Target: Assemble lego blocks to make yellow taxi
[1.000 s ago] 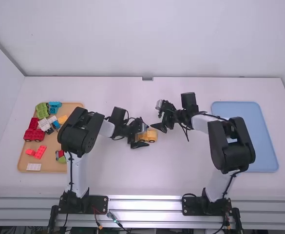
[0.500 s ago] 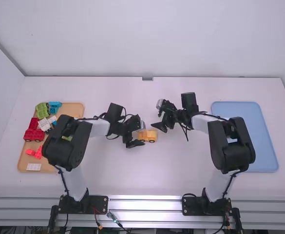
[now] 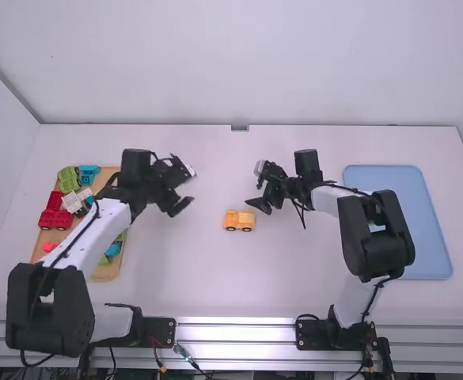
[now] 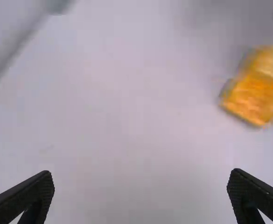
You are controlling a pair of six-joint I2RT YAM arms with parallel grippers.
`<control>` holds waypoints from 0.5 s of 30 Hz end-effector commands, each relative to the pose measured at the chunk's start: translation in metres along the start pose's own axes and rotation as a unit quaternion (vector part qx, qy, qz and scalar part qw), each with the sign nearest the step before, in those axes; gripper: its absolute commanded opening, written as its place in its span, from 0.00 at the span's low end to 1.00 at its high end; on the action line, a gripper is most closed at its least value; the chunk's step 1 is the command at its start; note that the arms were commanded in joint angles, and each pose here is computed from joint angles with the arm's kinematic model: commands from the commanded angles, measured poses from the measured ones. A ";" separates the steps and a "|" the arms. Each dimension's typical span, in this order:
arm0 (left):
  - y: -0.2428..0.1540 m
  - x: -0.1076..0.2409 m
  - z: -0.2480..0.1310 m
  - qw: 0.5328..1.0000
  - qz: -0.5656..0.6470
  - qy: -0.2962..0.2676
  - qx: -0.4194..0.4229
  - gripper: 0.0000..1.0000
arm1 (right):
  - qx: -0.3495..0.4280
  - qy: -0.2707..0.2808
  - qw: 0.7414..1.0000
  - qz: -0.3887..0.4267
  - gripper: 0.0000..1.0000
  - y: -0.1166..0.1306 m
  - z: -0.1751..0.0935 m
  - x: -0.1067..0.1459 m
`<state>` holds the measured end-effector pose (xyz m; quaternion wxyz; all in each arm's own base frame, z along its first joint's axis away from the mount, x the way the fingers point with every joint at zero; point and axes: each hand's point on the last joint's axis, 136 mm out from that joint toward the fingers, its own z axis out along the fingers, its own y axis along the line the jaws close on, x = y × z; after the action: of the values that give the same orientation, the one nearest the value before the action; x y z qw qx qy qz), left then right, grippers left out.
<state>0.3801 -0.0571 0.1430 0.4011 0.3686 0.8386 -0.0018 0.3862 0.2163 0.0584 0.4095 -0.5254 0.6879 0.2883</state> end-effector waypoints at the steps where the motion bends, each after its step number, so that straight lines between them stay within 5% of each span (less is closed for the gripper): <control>1: 0.062 0.031 -0.026 0.973 -0.164 0.047 -0.158 0.99 | 0.024 -0.004 1.000 -0.002 0.99 -0.012 -0.006 -0.013; 7: 0.131 0.067 -0.069 0.920 -0.254 0.049 -0.295 0.99 | 0.038 0.004 0.999 0.003 0.99 -0.018 -0.006 -0.011; 15: 0.171 0.090 -0.112 0.907 -0.316 0.087 -0.265 0.99 | 0.044 -0.003 0.999 -0.005 0.99 -0.021 -0.007 -0.015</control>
<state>0.3604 0.1449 0.1779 0.3601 -0.0329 0.9228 0.1328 0.3989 0.2118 0.0584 0.4181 -0.5092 0.7044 0.2639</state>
